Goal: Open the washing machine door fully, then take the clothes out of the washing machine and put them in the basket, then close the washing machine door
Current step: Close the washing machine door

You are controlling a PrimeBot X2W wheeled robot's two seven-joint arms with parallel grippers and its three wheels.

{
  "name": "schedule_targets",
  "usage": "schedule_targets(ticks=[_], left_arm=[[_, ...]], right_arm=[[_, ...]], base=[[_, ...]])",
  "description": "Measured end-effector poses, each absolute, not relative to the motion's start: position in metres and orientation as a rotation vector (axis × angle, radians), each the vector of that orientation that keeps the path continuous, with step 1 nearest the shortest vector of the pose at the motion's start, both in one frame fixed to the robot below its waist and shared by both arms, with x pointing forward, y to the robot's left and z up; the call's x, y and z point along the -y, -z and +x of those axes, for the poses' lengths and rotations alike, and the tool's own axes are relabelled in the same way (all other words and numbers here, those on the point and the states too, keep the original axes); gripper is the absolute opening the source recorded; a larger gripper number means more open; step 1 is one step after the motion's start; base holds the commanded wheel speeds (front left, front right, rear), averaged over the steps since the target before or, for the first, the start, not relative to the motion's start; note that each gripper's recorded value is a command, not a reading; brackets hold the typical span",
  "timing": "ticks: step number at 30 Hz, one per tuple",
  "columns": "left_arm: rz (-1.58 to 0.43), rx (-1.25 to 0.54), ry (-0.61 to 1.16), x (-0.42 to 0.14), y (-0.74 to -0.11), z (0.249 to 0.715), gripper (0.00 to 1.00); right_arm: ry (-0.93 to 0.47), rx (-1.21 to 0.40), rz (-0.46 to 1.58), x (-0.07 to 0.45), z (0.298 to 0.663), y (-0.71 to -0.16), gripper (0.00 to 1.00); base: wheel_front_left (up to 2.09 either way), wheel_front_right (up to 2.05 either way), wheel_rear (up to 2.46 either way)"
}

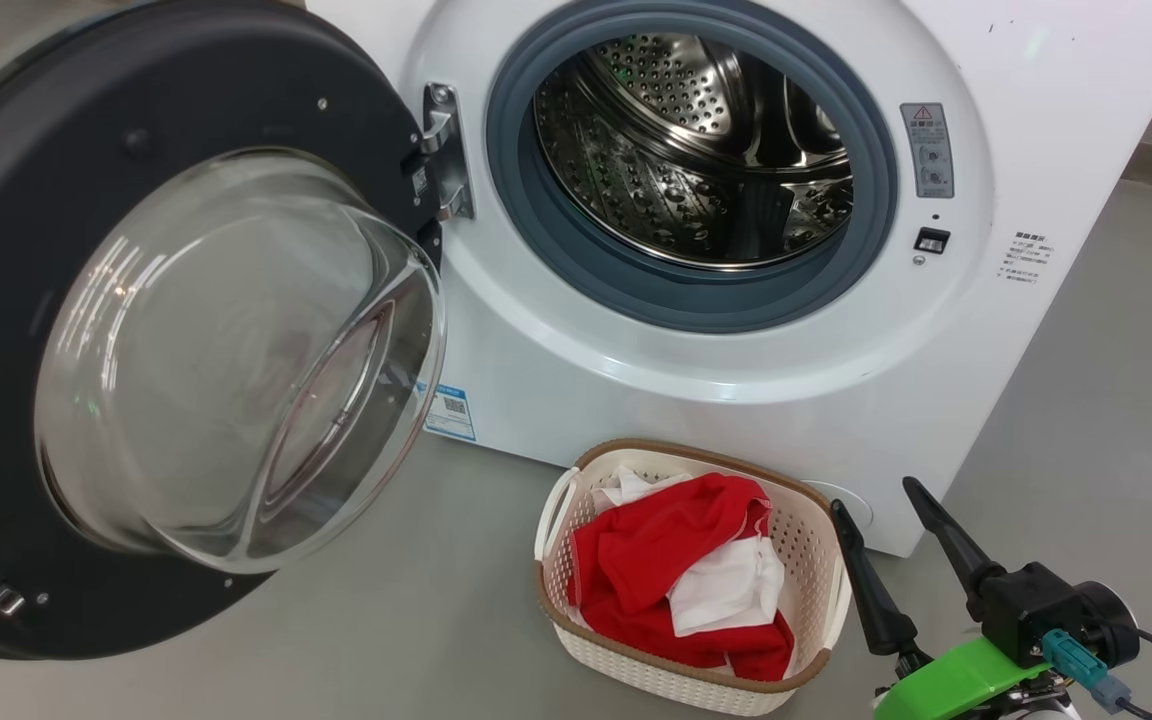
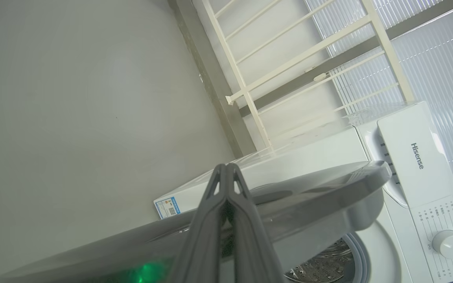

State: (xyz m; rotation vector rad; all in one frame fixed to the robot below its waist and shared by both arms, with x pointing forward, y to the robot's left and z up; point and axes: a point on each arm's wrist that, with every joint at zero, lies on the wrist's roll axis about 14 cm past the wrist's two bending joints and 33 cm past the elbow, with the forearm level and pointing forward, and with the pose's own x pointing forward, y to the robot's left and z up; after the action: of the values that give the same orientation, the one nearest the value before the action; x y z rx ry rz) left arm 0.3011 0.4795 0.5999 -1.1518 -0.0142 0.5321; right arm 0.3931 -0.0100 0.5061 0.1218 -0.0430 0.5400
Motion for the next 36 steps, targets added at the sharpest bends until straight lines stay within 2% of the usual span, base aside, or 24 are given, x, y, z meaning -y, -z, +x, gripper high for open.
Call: schedule_targets(ticks=[9,18,36], left_arm=[[-1.252,0.062,-0.423,-0.464,-0.604,0.297,0.0],[-1.26,0.06,-0.339,-0.444,-0.608,0.286,0.0],[-1.338,0.093,-0.15,-0.378,-0.622,0.284,0.0]], right_arm=[[-0.549,0.048,0.129,0.007,0.392,-0.509,1.0],[-0.557,0.043,0.142,0.004,0.39,-0.509,1.0],[-0.537,0.016,0.193,0.008,0.391,-0.503,1.0]], base=[[0.0,0.0,0.0],[0.0,0.0,0.0],[0.0,0.0,0.0]])
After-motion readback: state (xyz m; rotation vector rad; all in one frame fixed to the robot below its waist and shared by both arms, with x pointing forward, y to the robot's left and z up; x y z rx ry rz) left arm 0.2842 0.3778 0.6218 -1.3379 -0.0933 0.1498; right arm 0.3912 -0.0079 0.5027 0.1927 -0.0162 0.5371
